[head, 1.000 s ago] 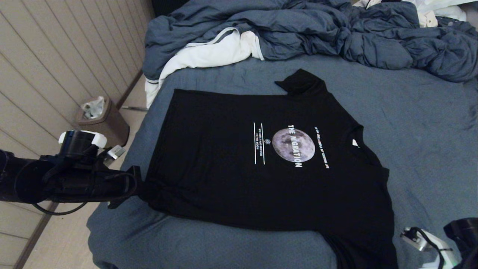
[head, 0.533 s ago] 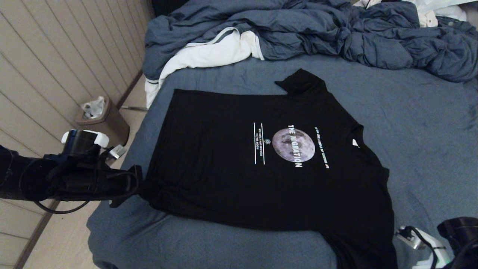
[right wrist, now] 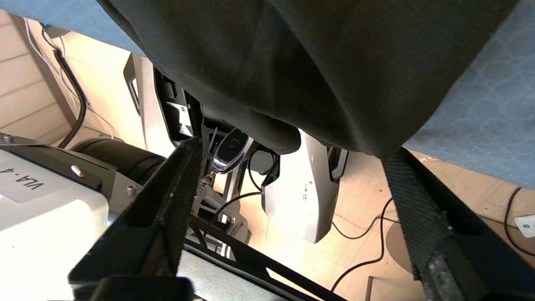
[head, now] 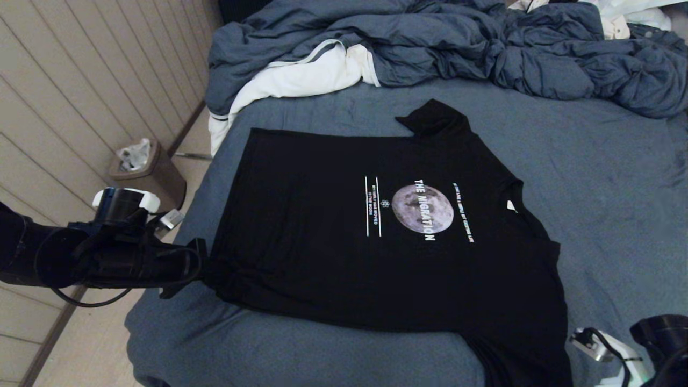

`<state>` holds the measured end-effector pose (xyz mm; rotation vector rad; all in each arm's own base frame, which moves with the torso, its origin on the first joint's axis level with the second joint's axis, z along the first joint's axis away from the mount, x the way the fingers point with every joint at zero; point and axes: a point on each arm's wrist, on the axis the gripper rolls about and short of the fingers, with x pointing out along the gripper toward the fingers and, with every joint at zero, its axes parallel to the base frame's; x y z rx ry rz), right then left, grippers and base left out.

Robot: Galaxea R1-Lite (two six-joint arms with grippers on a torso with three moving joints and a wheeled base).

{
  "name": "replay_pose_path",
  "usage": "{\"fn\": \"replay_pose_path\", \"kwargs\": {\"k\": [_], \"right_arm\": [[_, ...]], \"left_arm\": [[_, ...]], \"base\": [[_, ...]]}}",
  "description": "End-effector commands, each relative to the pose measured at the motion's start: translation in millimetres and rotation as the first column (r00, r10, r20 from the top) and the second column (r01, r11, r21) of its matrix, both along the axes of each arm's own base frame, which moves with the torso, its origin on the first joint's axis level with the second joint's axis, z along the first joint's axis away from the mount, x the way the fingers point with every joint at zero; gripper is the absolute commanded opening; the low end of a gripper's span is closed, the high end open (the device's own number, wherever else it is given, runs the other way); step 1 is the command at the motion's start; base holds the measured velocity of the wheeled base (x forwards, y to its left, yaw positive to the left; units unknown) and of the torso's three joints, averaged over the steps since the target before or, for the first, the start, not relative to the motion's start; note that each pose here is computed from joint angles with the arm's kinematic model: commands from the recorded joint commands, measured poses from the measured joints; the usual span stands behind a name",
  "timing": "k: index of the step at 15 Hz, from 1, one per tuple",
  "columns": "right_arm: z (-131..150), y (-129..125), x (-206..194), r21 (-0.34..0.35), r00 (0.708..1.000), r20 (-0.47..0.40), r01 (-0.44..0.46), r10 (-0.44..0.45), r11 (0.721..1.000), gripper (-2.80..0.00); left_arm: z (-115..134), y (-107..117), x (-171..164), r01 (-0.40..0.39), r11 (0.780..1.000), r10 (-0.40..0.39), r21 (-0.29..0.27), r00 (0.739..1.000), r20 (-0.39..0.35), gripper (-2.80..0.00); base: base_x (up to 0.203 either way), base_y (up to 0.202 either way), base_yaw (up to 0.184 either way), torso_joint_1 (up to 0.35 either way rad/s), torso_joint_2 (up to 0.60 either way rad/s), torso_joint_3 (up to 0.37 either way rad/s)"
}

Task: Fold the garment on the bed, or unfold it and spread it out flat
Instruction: Fold the black T-shirt

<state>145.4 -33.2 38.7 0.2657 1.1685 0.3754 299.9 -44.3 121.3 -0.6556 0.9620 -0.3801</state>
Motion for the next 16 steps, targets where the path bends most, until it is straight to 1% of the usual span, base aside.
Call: {"fn": "replay_pose_path", "kwargs": {"k": [1,7,9,16], "right_arm": [[-1,-1,2,0.001,1.0,0.0,-0.002,0.002,1.0,0.0],[-4,-2,11,0.003,1.0,0.001,-0.003,0.003,1.0,0.0],[-7,0,13,-0.002,0.999,0.034,-0.021,0.021,1.0,0.0],[-11,9,19,0.012,0.997,0.025,-0.077,0.077,0.997,0.0]], "left_arm": [[0,0,0,-0.001,1.0,0.001,-0.004,1.0,-0.003,-2.8],[-1,0,2,-0.001,1.0,0.001,-0.004,1.0,-0.003,-2.8],[0,0,3,-0.001,1.0,0.001,-0.005,1.0,0.001,-2.8],[-3,-1,6,-0.001,1.0,0.001,-0.002,1.0,-0.006,-2.8]], "base": [[0.0,0.0,0.0,0.0,0.0,0.0],[0.0,0.0,0.0,0.0,0.0,0.0],[0.0,0.0,0.0,0.0,0.0,0.0],[0.0,0.0,0.0,0.0,0.0,0.0]]}}
